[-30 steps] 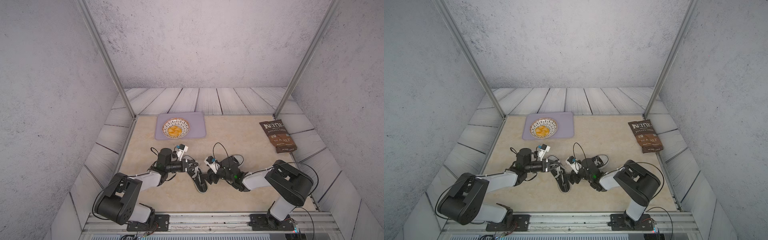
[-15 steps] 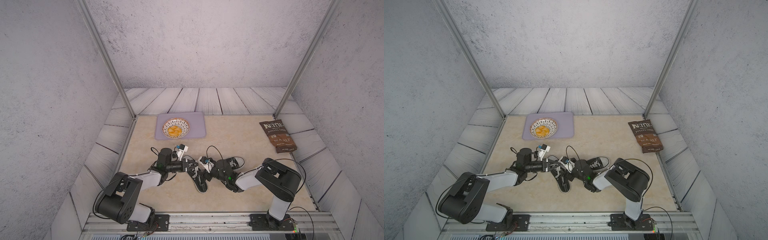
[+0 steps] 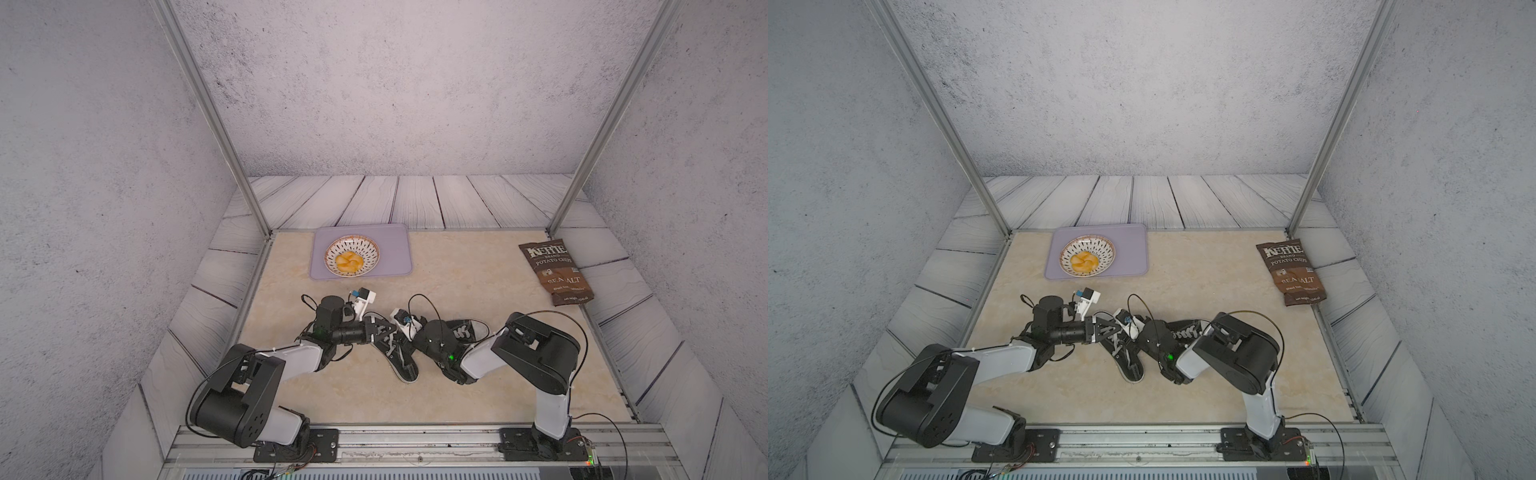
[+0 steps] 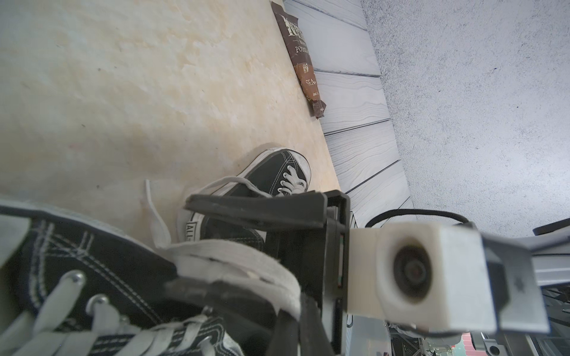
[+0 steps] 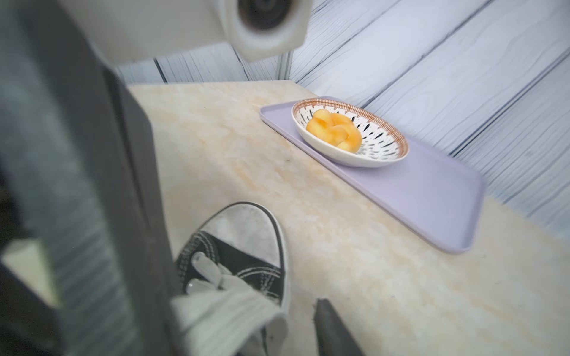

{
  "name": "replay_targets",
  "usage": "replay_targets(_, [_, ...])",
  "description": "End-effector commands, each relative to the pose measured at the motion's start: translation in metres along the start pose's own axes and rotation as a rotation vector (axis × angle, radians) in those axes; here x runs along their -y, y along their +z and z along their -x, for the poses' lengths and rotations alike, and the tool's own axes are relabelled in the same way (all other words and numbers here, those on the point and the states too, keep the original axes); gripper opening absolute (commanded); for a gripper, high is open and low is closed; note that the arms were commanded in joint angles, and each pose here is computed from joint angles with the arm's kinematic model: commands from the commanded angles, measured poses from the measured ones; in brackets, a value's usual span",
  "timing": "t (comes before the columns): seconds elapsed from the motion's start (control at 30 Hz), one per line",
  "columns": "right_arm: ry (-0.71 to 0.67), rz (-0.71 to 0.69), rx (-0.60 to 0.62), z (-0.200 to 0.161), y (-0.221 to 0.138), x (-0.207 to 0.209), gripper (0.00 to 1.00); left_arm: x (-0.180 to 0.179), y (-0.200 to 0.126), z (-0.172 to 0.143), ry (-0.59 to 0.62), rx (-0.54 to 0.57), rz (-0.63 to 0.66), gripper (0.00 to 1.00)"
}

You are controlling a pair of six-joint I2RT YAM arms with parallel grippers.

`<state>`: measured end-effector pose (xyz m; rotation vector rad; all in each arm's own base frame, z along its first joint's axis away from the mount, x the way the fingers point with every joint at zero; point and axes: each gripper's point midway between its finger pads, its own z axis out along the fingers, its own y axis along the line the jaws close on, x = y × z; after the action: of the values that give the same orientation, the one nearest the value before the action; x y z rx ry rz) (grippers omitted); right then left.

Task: Tie the shoes
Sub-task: Cross the shoelace with the shoelace.

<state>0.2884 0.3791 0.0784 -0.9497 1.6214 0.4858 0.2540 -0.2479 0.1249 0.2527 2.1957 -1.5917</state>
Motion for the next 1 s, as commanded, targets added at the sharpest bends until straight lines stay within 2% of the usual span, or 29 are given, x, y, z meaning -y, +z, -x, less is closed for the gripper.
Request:
replay_targets(0.0, [0.009,0.044,-0.060,-0.008,0.002,-0.009,0.19,0.000,0.000,0.014,0.031,0.033,0.004,0.02])
replay_targets(0.1, [0.037,0.098,-0.089,-0.015,-0.001,-0.018,0.05,-0.001,0.000,0.020,0.042,0.045,0.014,0.04])
replay_targets(0.17, [0.050,0.125,-0.097,-0.019,-0.005,-0.023,0.00,-0.004,-0.001,0.025,0.050,0.057,0.029,0.08])
replay_targets(0.27, [0.077,0.165,-0.106,-0.020,-0.011,-0.030,0.00,-0.010,-0.001,0.029,0.063,0.061,0.053,0.11])
replay_targets(0.37, [0.107,0.213,-0.123,-0.018,-0.015,-0.037,0.00,-0.018,-0.004,0.028,0.067,0.053,0.087,0.26])
replay_targets(0.43, [0.133,0.245,-0.148,-0.017,-0.017,-0.043,0.00,-0.027,-0.008,0.026,0.071,0.049,0.132,0.31])
replay_targets(0.67, [0.234,0.314,-0.308,-0.018,-0.024,-0.053,0.00,-0.063,-0.040,0.006,0.125,0.017,0.446,0.34])
replay_targets(0.87, [0.324,0.327,-0.361,-0.014,-0.030,-0.051,0.01,-0.040,-0.059,0.011,0.244,0.107,0.459,0.49])
replay_targets(0.97, [0.376,0.340,-0.386,-0.011,-0.031,-0.052,0.01,-0.024,-0.059,0.007,0.324,0.104,0.429,0.51])
